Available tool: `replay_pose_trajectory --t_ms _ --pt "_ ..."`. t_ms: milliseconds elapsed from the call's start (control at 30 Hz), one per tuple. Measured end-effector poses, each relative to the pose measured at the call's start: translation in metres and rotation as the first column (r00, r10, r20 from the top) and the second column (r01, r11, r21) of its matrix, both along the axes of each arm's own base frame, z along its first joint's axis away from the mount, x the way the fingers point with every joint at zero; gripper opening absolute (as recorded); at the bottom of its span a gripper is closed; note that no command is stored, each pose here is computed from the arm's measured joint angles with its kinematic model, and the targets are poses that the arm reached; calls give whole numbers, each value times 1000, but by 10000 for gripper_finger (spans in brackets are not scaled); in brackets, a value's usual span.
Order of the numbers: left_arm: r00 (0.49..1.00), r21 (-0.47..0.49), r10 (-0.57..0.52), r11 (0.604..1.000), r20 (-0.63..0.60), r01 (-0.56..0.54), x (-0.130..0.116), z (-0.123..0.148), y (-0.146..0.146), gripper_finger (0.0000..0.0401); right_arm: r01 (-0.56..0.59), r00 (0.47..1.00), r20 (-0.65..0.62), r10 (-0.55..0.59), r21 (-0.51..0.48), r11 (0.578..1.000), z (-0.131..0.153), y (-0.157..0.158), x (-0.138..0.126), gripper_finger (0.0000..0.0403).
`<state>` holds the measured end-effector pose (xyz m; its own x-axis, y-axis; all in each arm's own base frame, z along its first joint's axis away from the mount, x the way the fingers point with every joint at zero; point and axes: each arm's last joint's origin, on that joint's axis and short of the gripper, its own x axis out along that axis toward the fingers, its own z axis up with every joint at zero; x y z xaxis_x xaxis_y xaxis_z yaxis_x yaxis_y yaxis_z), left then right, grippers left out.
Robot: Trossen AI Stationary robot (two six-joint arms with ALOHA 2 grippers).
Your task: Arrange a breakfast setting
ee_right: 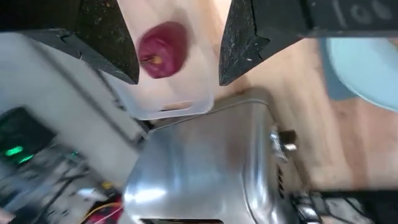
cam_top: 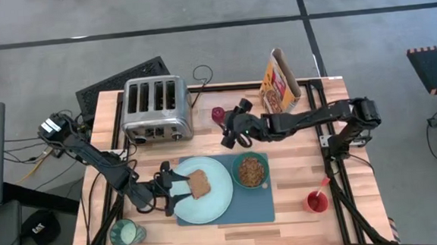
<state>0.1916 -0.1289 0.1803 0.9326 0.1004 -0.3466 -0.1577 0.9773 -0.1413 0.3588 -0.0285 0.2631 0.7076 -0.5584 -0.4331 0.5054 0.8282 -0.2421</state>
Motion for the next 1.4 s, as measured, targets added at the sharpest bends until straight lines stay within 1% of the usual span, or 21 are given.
replay_pose_trajectory --t_ms 100,200,300,367,467,533,667,800,900,1033,1100,1233,1400 --pt "1000 -9 -21 1000 -8 21 0 0 -1 261 -6 999 33 3 81 997 0 -14 0 259" --pt "998 -21 -61 998 -22 61 0 0 -2 261 22 998 56 -29 125 992 -1 -27 -2 278" --pt "997 17 -68 998 -24 68 0 0 -2 261 54 995 72 -65 152 987 -1 -35 -3 304" --pt "997 49 -70 996 -27 71 1 0 -1 261 61 994 77 -74 162 985 -5 -36 1 319" --pt "998 63 -61 996 -28 63 3 0 2 261 64 996 50 -74 166 984 -10 -36 6 332" --pt "998 64 -54 996 -28 55 4 0 4 261 55 996 64 -66 163 985 -8 -34 16 334" --pt "999 63 -39 997 -30 41 6 0 7 261 74 997 -4 -75 179 981 -13 -36 36 331" --pt "999 66 -36 997 -36 38 7 -1 8 261 169 985 -79 -156 211 963 -15 -49 48 327" --pt "998 70 -36 997 -43 39 6 -1 8 261 243 965 -151 -212 231 942 -24 -61 51 326" --pt "998 75 -41 996 -56 45 6 -2 9 261 299 949 -180 -259 258 919 -38 -75 56 326" --pt "997 75 -46 996 -60 50 6 -3 9 261 305 949 -172 -266 271 913 -43 -79 59 326" --pt "996 69 -58 996 -63 63 6 -3 8 261 305 947 -196 -253 313 899 -56 -86 60 326" --pt "996 69 -58 996 -63 62 6 -3 8 261 313 943 -215 -255 311 897 -68 -87 64 326"
